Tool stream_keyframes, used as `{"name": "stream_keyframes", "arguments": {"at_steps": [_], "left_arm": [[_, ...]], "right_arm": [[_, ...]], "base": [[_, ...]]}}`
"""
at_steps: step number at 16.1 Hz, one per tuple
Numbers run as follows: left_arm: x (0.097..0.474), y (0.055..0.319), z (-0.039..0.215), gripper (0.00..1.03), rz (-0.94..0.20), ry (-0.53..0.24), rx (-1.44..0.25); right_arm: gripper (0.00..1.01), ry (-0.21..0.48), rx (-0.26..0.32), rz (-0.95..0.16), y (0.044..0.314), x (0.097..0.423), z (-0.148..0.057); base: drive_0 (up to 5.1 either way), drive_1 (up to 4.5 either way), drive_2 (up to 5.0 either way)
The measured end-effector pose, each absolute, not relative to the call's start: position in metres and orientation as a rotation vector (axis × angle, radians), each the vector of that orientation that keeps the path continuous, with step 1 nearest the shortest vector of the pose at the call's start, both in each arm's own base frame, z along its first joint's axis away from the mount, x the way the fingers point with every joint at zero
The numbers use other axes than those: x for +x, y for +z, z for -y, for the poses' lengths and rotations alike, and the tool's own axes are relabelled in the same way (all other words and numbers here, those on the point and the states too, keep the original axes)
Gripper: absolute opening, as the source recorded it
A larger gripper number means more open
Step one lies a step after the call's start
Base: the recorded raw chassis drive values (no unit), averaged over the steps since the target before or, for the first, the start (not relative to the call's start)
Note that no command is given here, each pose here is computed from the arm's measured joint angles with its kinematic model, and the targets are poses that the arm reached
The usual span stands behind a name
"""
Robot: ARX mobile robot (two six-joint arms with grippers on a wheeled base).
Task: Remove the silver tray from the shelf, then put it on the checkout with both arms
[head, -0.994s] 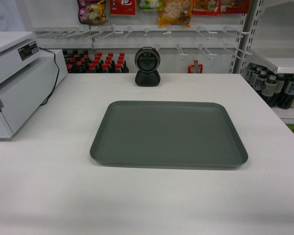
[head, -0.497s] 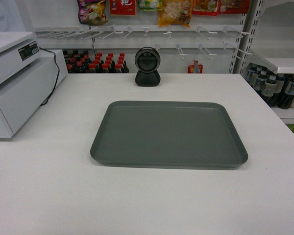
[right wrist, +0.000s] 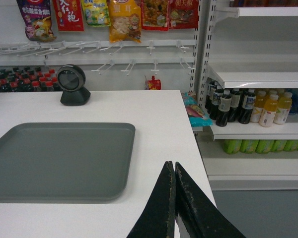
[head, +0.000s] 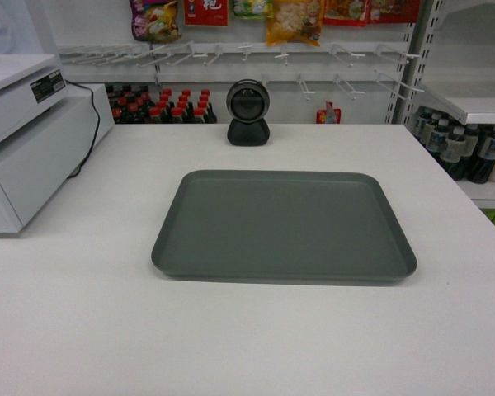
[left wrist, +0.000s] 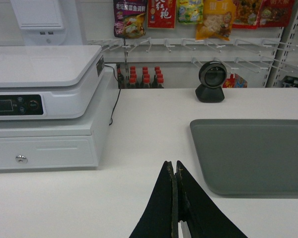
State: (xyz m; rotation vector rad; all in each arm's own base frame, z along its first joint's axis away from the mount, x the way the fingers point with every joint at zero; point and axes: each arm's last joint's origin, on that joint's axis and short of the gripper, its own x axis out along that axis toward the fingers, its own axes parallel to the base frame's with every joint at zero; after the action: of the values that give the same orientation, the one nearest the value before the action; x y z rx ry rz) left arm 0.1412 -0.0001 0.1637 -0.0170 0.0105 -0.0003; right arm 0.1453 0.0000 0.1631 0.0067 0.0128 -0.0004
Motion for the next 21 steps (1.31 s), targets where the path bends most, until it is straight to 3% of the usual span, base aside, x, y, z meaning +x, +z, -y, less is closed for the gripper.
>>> {"name": "stream_keyframes", "arguments": {"at_steps": [19,21], "left_arm": [[0.104,0.166,0.0,0.01,-0.021,0.0,-0.017],[0.097,0.169,0.0,0.01,0.018,-0.001,-0.017]], "right_arm": [[0.03,0.0,0.007,0.014,0.17,0.108,0.0],[0.03,0.001,0.007,-0.035,0.164,0.099,0.0]], "base": [[0.0,0.0,0.0],[0.0,0.0,0.0]]}}
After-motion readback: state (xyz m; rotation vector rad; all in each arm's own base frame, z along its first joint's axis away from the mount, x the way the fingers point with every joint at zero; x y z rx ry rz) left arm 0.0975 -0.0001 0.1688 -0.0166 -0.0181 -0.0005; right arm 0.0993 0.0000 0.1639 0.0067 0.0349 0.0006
